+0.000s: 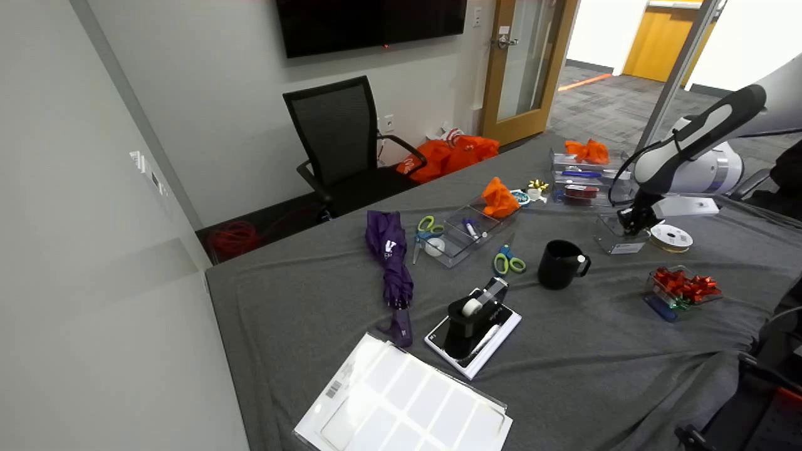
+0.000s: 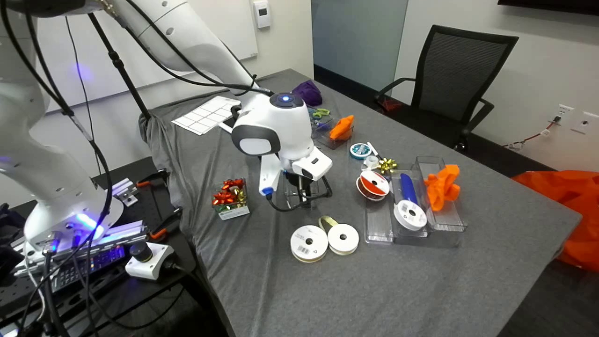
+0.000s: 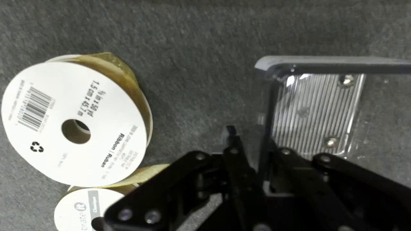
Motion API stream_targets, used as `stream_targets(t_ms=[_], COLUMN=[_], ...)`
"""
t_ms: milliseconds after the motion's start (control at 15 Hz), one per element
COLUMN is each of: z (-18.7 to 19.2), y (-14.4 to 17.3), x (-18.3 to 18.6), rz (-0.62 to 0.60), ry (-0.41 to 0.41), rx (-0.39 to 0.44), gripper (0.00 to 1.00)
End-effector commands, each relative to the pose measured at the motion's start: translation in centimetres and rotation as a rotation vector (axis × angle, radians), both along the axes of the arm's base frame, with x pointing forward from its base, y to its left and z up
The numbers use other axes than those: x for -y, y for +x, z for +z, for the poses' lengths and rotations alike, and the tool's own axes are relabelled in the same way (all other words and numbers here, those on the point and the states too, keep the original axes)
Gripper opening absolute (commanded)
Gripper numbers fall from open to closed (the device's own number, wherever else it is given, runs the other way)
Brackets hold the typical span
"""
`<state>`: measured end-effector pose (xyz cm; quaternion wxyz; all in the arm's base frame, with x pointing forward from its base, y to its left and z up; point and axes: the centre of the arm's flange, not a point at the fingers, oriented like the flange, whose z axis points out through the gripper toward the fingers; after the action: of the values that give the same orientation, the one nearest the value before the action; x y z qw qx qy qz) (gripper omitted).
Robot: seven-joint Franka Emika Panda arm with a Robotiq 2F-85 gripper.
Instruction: Move the container to the right
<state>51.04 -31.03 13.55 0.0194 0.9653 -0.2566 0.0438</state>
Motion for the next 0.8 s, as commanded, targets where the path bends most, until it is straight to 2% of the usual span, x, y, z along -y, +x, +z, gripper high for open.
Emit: stream_targets(t_ms=[0,467,733], z=[0.3,1.8,4.8], y=[0.3,0.1,-0.1], x=[1.0,0.6,0.0], rz=[0.010,0.013,0.003], ry=[-0.001,0.019,0.068], rx=[-0.024,-0.046,-0.070], gripper=[0.50,0.98,1.00])
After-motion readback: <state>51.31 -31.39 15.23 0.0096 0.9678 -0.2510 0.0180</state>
